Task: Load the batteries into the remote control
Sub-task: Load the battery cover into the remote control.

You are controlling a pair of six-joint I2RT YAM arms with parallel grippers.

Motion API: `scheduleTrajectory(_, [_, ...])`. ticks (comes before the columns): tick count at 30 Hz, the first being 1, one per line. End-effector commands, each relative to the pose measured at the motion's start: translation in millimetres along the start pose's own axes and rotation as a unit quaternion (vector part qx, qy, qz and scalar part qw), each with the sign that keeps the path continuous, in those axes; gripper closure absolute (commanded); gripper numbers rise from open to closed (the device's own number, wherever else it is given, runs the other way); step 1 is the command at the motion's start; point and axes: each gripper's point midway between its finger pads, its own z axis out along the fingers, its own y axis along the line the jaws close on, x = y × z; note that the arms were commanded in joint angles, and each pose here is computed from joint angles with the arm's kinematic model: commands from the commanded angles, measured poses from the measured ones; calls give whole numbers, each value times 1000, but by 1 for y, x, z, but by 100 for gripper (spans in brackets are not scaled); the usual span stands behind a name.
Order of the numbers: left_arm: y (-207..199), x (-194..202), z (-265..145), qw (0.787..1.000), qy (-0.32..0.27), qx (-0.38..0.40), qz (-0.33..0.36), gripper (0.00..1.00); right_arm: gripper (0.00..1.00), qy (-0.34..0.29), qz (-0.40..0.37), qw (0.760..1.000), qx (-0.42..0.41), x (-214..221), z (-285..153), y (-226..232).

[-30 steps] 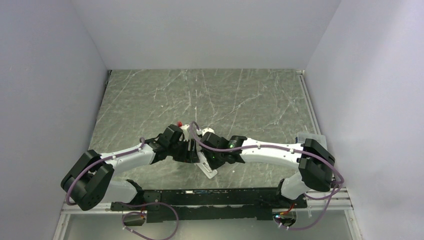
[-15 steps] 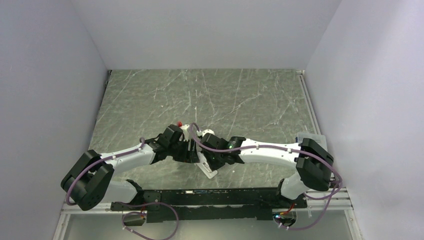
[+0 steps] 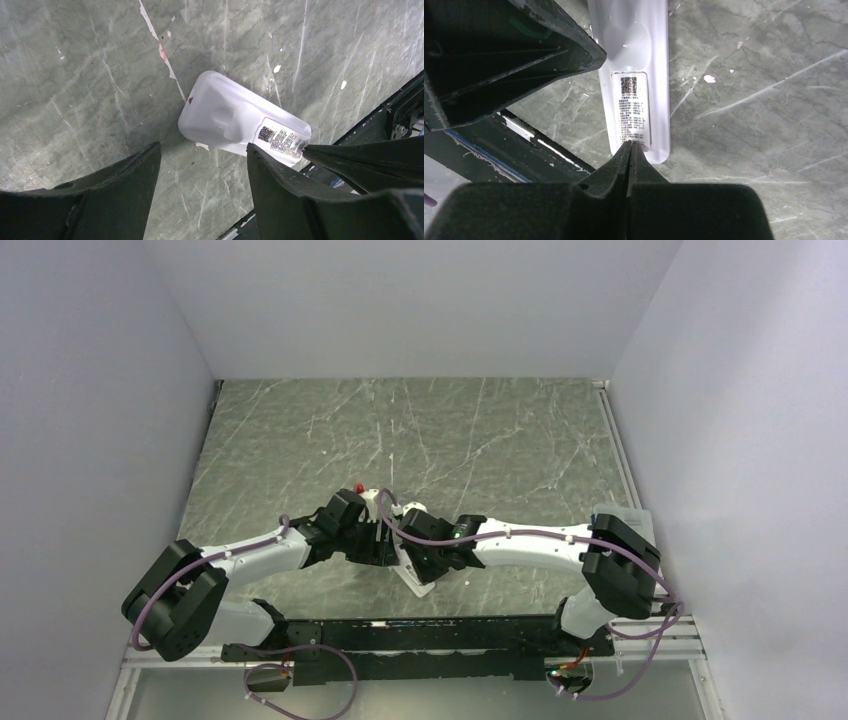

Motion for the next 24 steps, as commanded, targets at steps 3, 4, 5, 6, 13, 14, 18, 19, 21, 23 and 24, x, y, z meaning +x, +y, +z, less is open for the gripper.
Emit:
scheduleTrajectory(3, [8, 11, 0, 1000, 14, -9, 6, 31, 100, -8, 10, 1000, -9, -4, 8, 4])
scheduleTrajectory(4, [8, 11, 0, 1000, 14, -9, 6, 31, 100, -6, 10, 1000, -9, -4, 9, 4])
scheduleTrajectory(5, [8, 11, 0, 1000, 15, -9, 6, 31, 100, -5, 10, 1000, -8, -3, 10, 3])
scheduleTrajectory(6, [8, 11, 0, 1000, 14, -10, 6, 31, 100, -4, 10, 1000, -7, -2, 11, 3])
scheduleTrajectory(13, [8, 11, 0, 1000, 14, -9, 6, 31, 100, 1, 11, 1000, -10, 1, 16, 3])
scheduleTrajectory(14, [8, 11, 0, 1000, 14, -9, 5, 31, 100, 3, 11, 1000, -10, 2, 17, 3])
scheduleTrajectory(18, [8, 11, -1, 1000, 14, -9, 6, 31, 100, 12, 11, 1000, -6, 7, 23, 1])
scheduleTrajectory(19, [8, 11, -1, 1000, 13, -10, 6, 31, 100, 15, 11, 1000, -4, 8, 24, 0])
scheduleTrajectory(21, [8, 11, -1, 1000, 13, -9, 6, 31, 100, 20, 13, 1000, 0, 11, 27, -2])
scheduleTrajectory(23, [8, 11, -1, 1000, 13, -9, 6, 31, 100, 26, 13, 1000, 5, 15, 28, -4])
scheduleTrajectory(24, [8, 11, -1, 1000, 13, -9, 6, 31, 100, 26, 13, 1000, 7, 15, 28, -5])
